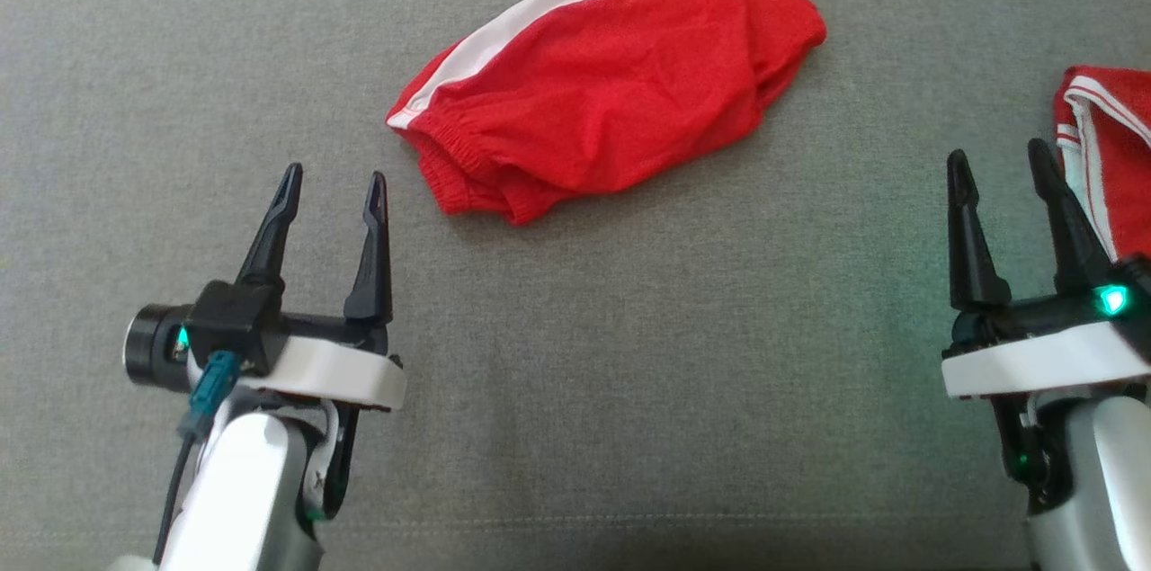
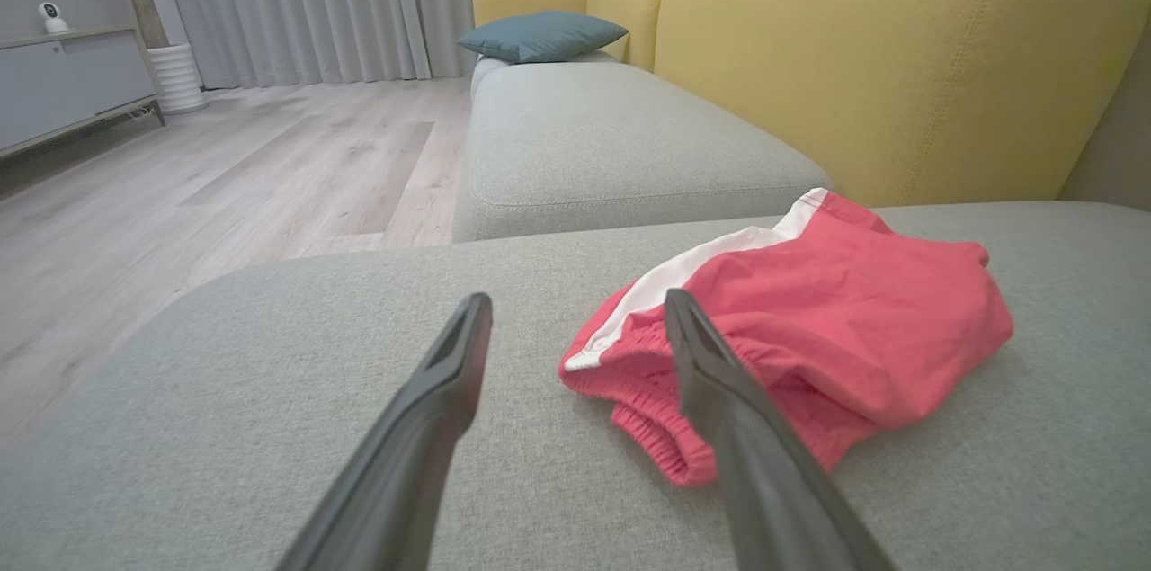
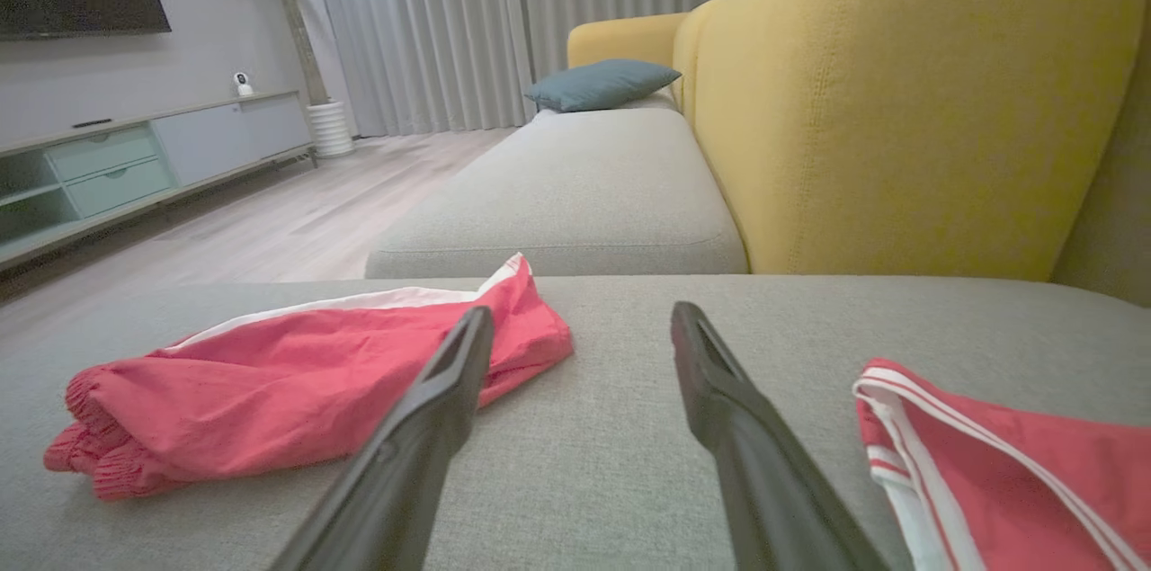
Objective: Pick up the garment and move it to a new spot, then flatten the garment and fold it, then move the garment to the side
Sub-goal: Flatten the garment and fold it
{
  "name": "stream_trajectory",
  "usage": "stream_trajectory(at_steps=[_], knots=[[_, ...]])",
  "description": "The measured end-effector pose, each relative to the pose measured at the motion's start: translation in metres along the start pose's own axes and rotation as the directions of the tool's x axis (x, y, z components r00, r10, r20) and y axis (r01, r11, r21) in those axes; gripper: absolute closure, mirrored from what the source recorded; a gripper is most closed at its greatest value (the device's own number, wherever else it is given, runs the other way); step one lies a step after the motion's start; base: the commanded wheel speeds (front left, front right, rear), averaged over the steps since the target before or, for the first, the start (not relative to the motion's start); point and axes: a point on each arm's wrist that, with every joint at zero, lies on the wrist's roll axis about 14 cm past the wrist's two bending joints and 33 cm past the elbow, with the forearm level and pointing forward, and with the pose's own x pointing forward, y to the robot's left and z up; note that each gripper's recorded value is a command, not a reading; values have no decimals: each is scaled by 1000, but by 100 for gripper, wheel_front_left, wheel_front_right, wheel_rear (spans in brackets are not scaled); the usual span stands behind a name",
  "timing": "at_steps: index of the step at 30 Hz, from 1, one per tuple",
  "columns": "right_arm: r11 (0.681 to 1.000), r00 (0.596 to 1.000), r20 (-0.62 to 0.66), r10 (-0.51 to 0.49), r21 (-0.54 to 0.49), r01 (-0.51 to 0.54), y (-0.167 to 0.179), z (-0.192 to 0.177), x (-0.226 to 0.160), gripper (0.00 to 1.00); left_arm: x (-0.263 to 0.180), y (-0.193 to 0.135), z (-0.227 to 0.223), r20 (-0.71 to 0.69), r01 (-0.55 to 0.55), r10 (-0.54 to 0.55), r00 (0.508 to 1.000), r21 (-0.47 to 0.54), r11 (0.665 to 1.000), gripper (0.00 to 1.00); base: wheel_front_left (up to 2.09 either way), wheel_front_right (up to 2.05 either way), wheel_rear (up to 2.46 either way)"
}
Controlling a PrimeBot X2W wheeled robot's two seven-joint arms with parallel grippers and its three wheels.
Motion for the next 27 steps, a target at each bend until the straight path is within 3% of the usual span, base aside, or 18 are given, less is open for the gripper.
stream_trajectory(at_steps=[14,20,27], knots=[[1000,1000,-11,-4,7,4,1,2,0,0,0,0,-8,-24,3,-3,1000,-3,1000,0,0,0,0],[1000,997,-80,-1,9,2,0,-13,4,0,2,0,-12,-31,1,-1,1000,-8,1000,0,0,0,0],[998,974,-219,54,-33,-62,-6,-36,57,0,23,-2,-3,14,13,-13,1000,-21,1000,0,0,0,0]])
